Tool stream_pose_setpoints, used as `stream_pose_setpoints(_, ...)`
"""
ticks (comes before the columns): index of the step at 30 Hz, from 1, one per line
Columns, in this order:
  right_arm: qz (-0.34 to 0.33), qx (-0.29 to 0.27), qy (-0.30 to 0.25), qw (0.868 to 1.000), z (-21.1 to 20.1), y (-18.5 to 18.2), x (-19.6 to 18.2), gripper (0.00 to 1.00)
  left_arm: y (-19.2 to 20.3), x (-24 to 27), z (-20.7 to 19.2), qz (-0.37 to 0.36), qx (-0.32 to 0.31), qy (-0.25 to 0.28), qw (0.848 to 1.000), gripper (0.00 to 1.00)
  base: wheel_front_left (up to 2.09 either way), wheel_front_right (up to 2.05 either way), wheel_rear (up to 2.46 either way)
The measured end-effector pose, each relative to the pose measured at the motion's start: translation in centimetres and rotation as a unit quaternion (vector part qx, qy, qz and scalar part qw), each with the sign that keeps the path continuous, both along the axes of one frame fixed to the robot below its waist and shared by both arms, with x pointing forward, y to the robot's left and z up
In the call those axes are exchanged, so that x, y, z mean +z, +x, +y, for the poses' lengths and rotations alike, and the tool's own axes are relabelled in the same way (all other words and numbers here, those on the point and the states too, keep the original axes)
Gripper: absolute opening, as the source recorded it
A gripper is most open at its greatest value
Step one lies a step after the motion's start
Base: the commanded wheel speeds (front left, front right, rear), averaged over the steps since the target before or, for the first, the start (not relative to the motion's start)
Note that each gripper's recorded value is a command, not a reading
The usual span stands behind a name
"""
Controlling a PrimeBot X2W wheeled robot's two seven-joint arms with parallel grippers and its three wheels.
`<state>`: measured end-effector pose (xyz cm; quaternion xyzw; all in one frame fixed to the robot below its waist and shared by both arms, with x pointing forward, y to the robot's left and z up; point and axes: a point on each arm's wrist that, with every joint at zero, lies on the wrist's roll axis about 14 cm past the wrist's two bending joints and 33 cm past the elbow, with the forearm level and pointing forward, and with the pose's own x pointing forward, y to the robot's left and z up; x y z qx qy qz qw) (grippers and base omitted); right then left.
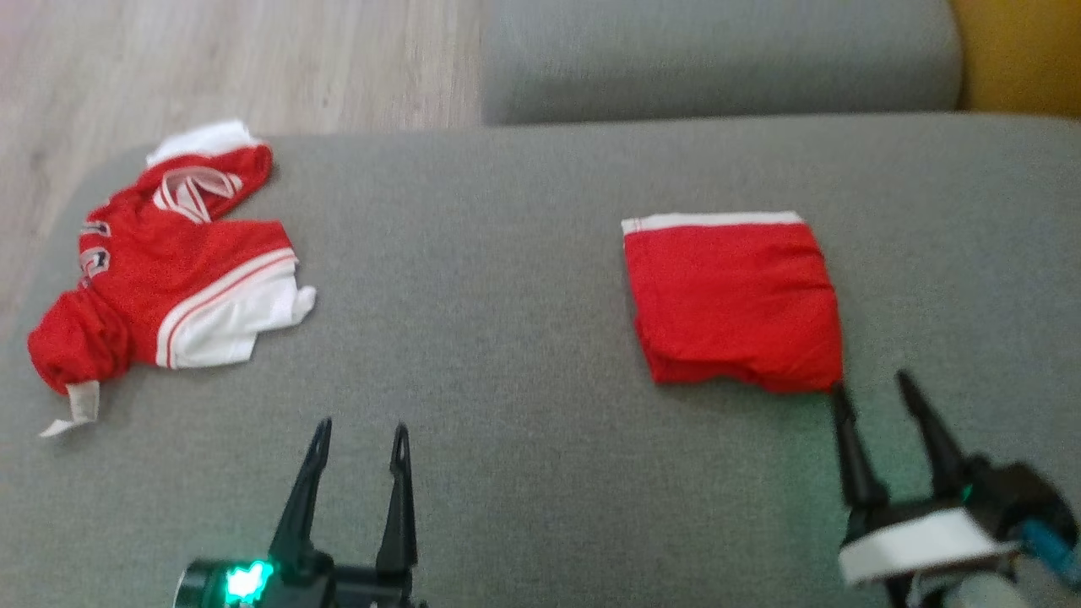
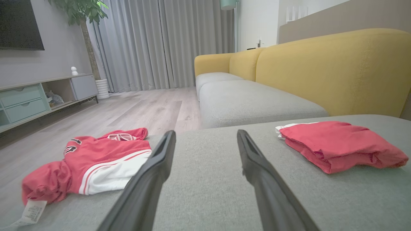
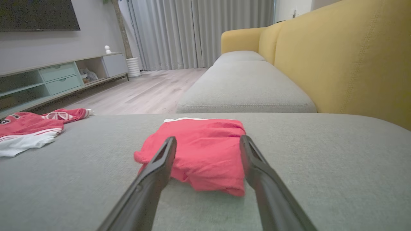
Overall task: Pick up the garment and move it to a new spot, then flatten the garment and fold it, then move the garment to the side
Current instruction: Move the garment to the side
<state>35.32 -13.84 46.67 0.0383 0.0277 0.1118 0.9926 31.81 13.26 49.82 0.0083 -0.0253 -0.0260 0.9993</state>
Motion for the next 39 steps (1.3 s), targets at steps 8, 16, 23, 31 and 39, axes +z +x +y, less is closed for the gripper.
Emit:
stream_pose_setpoints(8, 0.063, -0.018, 0.004, 0.998, -2.3, 6.9, -3.8, 1.00, 4.0, 0.0, -0.6, 0.000, -0.004, -0.009, 1.000, 1.00, 0.00, 0.00, 0.00)
stream_pose_setpoints(16, 0.204, 0.005, 0.012, 0.979, -2.2, 11.7, -8.7, 1.00, 6.3, -1.8, -2.1, 0.021, -0.023, -0.006, 0.999, 1.00, 0.00, 0.00, 0.00)
stream_pose_setpoints(23, 0.240, 0.038, 0.026, 0.970, -1.2, 11.4, -10.3, 0.00, 7.1, -2.5, -2.2, 0.029, -0.020, -0.005, 0.999, 1.00, 0.00, 0.00, 0.00)
stream_pose_setpoints(31, 0.230, -0.029, -0.104, 0.967, -13.2, 13.3, -9.3, 0.00, 10.2, -3.4, -4.7, 0.025, -0.062, -0.017, 0.998, 1.00, 0.00, 0.00, 0.00)
stream_pose_setpoints(39, 0.254, -0.133, -0.217, 0.933, -26.4, 13.9, -8.0, 0.00, 15.1, -6.0, -8.5, 0.024, -0.122, -0.034, 0.992, 1.00, 0.00, 0.00, 0.00)
